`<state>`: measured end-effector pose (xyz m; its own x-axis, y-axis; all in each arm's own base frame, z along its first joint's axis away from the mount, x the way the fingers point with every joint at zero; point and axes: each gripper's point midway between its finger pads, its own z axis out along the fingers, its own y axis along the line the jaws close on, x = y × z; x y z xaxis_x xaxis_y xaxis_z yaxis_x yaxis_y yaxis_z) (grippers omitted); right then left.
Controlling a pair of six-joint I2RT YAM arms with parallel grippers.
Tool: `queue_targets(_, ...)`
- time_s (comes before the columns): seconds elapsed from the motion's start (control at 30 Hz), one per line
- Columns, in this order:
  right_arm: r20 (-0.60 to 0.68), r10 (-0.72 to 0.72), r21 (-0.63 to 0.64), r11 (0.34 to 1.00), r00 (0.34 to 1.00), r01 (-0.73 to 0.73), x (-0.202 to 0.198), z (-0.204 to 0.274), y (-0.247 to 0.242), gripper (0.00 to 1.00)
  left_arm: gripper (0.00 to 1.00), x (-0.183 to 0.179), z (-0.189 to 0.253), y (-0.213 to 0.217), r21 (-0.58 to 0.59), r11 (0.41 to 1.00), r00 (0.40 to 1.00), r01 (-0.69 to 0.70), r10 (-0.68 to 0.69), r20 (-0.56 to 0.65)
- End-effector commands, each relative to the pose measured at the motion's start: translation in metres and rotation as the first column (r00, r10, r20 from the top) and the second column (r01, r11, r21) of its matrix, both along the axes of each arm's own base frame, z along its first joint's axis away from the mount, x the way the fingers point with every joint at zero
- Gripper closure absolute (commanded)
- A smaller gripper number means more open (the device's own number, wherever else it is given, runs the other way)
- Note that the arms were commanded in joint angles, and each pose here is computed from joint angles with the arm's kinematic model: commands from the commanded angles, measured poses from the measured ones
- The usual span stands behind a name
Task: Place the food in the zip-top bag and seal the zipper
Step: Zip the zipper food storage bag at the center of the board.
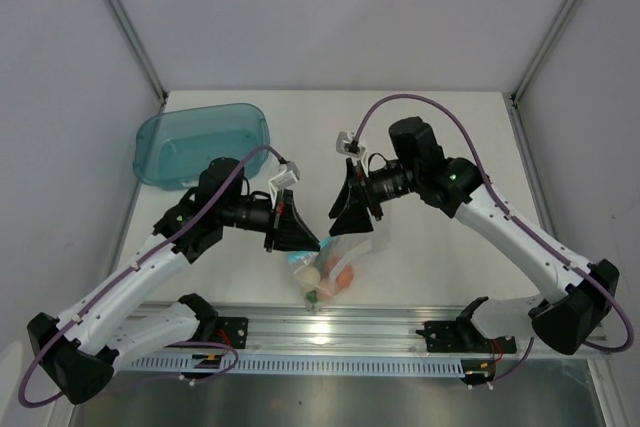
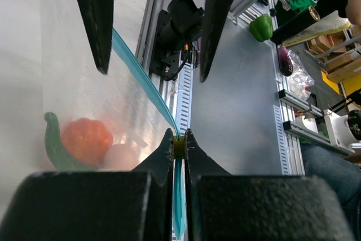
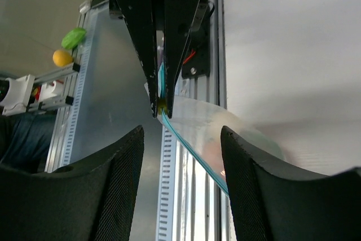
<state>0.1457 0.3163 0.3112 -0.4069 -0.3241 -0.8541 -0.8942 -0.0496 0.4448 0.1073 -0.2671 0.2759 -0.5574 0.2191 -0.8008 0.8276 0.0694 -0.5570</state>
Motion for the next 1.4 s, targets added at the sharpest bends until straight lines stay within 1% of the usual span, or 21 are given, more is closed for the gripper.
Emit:
queue_targets(0.0,0.025,0.088,0.005,0.996,0.996,-0.088,-0.015,0.009,0.001,0.41,0.99,-0.006,0.027,0.002,-0.062,0.997,0.995,0.047,-0.041,0.086)
queue_targets(0.2,0.002,0.142,-0.023,0.99,0.99,-0.142,-0.027,-0.003,0.009,0.51,0.99,-0.006,0.029,0.002,-0.066,0.996,0.995,0.052,-0.046,0.087)
queue_targets(0.37,-0.003,0.149,-0.033,0.988,0.989,-0.149,-0.029,-0.008,0.013,0.53,0.99,-0.007,0.031,0.002,-0.067,0.996,0.995,0.057,-0.051,0.088)
queue_targets(0.57,-0.014,0.168,-0.04,0.985,0.986,-0.169,-0.034,-0.012,0.015,0.62,1.0,-0.008,0.032,0.003,-0.068,0.996,0.994,0.06,-0.054,0.091)
queue_targets(0.6,-0.016,0.167,-0.041,0.985,0.986,-0.167,-0.034,-0.013,0.015,0.66,0.99,-0.008,0.031,0.002,-0.067,0.996,0.995,0.06,-0.054,0.089)
queue_targets(0.67,-0.023,0.166,-0.046,0.985,0.986,-0.167,-0.035,-0.016,0.015,0.7,0.99,-0.008,0.031,0.003,-0.067,0.996,0.995,0.06,-0.054,0.088)
queue_targets(0.7,-0.025,0.166,-0.049,0.985,0.986,-0.167,-0.035,-0.017,0.016,0.76,0.99,-0.009,0.031,0.003,-0.067,0.996,0.995,0.063,-0.057,0.088)
queue_targets(0.77,-0.028,0.162,-0.055,0.985,0.986,-0.164,-0.035,-0.019,0.016,0.8,0.99,-0.009,0.031,0.003,-0.068,0.995,0.994,0.066,-0.06,0.087)
queue_targets(0.8,-0.028,0.162,-0.055,0.985,0.986,-0.164,-0.035,-0.019,0.016,0.88,1.0,-0.008,0.03,0.003,-0.067,0.996,0.994,0.065,-0.059,0.087)
queue_targets(0.9,-0.034,0.159,-0.062,0.985,0.987,-0.161,-0.035,-0.02,0.016,1.0,1.0,-0.009,0.031,0.003,-0.065,0.996,0.994,0.068,-0.062,0.086)
queue_targets(1.03,-0.036,0.136,-0.082,0.987,0.99,-0.139,-0.034,-0.024,0.015,1.0,0.99,-0.007,0.029,0.003,-0.057,0.997,0.995,0.056,-0.051,0.084)
queue_targets(1.13,-0.002,0.058,-0.144,0.988,0.998,-0.058,-0.024,-0.038,0.014,1.0,0.99,-0.004,0.027,0.003,-0.045,0.998,0.996,0.035,-0.032,0.08)
queue_targets(1.17,0.025,0.029,-0.143,0.989,0.999,-0.025,-0.019,-0.037,0.014,1.0,0.99,-0.002,0.025,0.003,-0.034,0.999,0.997,0.022,-0.02,0.072)
queue_targets(1.2,0.046,-0.042,-0.166,0.985,0.998,0.049,-0.008,-0.042,0.013,1.0,0.99,0.0,0.023,0.003,-0.026,1.0,0.998,0.015,-0.013,0.067)
queue_targets(1.27,0.078,-0.102,-0.165,0.98,0.992,0.114,-0.001,-0.047,0.01,1.0,0.99,0.005,0.022,0.003,-0.011,1.0,0.997,-0.017,0.017,0.072)
queue_targets(1.3,0.096,-0.156,-0.179,0.969,0.983,0.171,0.007,-0.051,0.008,1.0,1.0,0.006,0.02,0.004,0.001,1.0,0.998,-0.025,0.024,0.065)
queue_targets(1.37,0.119,-0.203,-0.182,0.958,0.972,0.222,0.013,-0.053,0.003,1.0,0.99,0.007,0.019,0.004,0.011,0.999,0.997,-0.034,0.033,0.066)
